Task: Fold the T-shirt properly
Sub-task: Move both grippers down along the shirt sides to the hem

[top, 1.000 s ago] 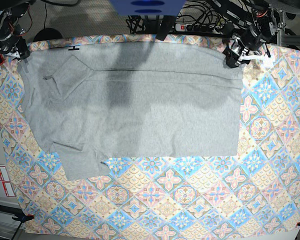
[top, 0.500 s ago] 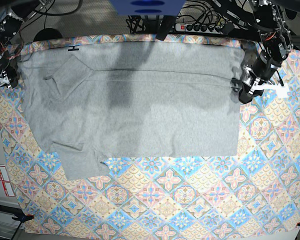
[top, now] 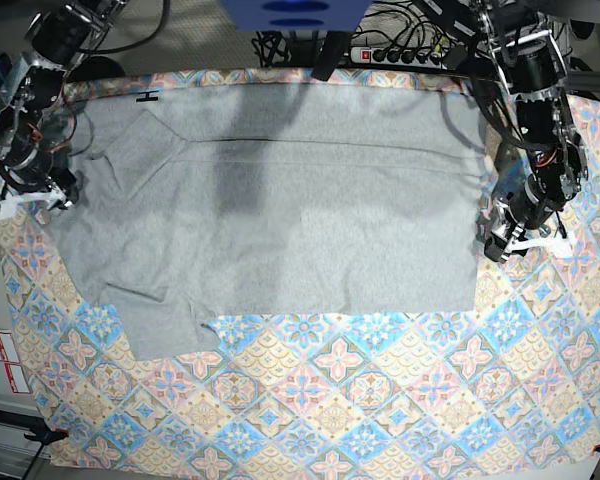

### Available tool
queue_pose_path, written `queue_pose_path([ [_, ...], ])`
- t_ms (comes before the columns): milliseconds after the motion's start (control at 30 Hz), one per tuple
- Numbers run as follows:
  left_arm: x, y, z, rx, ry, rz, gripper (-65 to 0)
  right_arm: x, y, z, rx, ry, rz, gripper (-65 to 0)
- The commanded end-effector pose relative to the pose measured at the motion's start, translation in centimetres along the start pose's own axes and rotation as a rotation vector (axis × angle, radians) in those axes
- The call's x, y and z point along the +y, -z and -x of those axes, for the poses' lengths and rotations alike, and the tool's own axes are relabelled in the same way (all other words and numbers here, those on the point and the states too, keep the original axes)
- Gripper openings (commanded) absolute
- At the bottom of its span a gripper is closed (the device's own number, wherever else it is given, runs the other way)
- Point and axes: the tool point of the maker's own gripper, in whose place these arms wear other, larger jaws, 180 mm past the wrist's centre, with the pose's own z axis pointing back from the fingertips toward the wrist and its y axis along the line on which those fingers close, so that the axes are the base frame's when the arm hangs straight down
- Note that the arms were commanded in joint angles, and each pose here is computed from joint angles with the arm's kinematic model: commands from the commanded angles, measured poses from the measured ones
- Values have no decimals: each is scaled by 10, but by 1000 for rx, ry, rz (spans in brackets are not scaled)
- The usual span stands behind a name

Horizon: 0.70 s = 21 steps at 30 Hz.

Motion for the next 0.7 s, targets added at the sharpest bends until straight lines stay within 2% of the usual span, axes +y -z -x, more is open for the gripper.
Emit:
queue_pose_path([
  [0,-18,3,-23,-47,45,26,-465,12,-5,-29,-70,-37,-23,-362],
  [100,-28,23,-25,-21,99,-7,-465,30,1,-31,-61,-72,-52,-364],
  [233,-28,42,-33,1,96,-55,-465,48,5,-38,-68,-95,-84,-364],
  [533,-12,64,-40,-32,114,-150,-464,53,5,-42,-77,-94,-93,-362],
  [667,0,76,-26,15,81,-189,-464,56,5,-44,-79,-95,-97,-362],
])
